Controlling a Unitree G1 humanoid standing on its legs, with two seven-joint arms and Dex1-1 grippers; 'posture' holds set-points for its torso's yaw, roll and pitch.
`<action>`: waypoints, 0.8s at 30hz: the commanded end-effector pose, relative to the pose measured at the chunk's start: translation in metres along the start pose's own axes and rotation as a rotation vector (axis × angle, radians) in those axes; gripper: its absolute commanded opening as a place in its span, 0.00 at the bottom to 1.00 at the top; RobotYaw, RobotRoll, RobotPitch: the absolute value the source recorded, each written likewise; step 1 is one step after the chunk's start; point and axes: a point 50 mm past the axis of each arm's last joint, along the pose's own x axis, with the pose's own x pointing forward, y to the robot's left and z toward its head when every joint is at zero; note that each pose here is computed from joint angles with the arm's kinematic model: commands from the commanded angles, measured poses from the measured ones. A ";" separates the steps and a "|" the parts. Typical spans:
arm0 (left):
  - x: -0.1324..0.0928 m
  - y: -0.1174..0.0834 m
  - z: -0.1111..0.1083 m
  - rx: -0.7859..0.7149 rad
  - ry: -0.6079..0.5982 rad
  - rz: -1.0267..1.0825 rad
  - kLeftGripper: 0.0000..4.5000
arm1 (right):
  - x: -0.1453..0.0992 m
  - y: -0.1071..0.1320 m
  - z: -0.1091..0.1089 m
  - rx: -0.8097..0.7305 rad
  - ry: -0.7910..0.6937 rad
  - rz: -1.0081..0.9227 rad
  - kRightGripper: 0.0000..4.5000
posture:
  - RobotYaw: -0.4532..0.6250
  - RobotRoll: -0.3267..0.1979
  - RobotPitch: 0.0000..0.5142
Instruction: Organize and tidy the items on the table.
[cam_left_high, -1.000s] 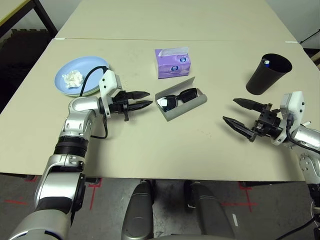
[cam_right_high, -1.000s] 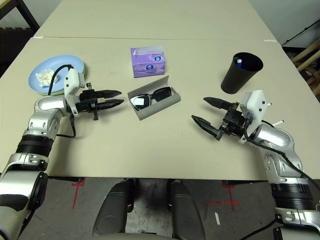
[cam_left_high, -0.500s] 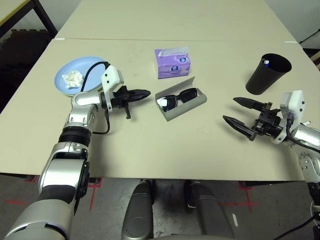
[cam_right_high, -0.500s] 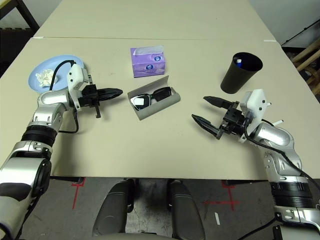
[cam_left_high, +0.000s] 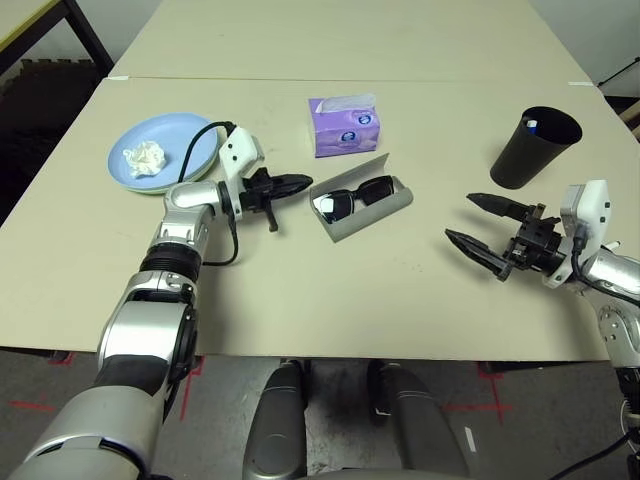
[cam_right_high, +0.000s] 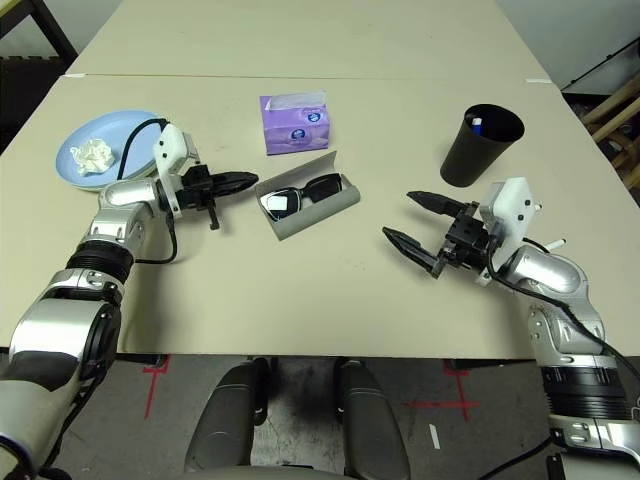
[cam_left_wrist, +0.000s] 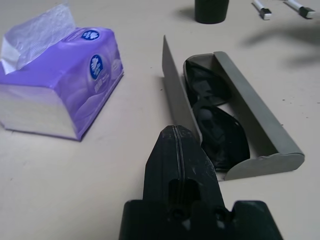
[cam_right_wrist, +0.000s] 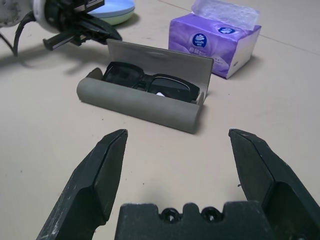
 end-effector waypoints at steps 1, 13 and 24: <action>0.005 -0.001 0.009 0.026 -0.027 -0.038 0.01 | -0.003 0.002 0.002 0.008 -0.007 -0.008 1.00 | 0.51 0.62 0.44; 0.010 -0.011 0.010 0.019 -0.042 -0.113 0.01 | 0.001 0.004 0.009 0.000 -0.008 -0.005 1.00 | 0.51 0.62 0.43; 0.008 -0.017 0.004 0.005 -0.029 -0.130 0.01 | 0.004 0.003 0.013 -0.005 -0.013 0.005 1.00 | 0.51 0.62 0.43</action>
